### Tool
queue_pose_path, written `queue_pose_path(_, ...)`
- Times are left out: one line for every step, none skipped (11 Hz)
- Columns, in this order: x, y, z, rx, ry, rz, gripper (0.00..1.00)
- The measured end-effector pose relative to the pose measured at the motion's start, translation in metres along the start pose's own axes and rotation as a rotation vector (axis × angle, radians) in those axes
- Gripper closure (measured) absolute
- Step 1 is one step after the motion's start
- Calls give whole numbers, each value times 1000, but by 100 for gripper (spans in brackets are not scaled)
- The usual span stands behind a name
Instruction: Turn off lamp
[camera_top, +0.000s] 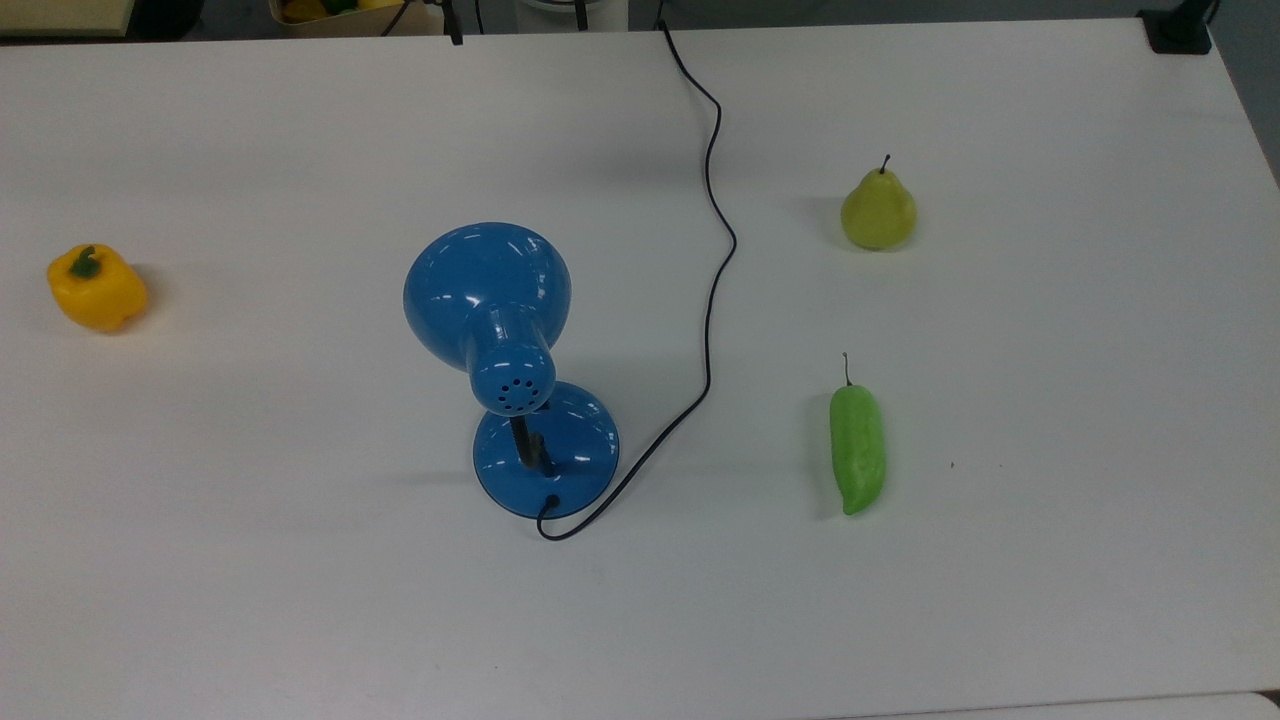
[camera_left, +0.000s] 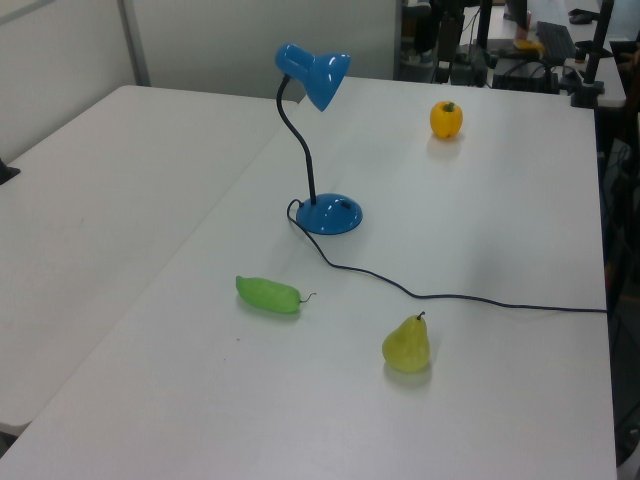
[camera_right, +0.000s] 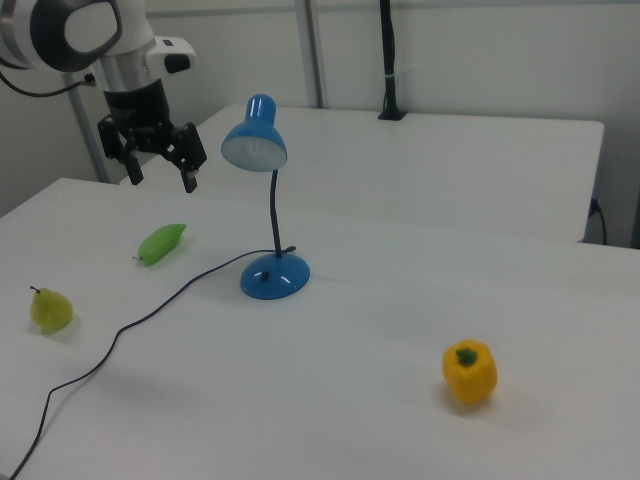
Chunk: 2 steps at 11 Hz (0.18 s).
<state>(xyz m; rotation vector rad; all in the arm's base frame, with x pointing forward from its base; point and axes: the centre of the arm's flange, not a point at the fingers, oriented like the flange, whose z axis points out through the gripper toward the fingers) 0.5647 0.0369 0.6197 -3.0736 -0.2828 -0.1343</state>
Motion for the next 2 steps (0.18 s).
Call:
queue_pose_path(0,0,0,0,0,-1,0)
queue_pose_path(0,-1,0,0,0,-1,0)
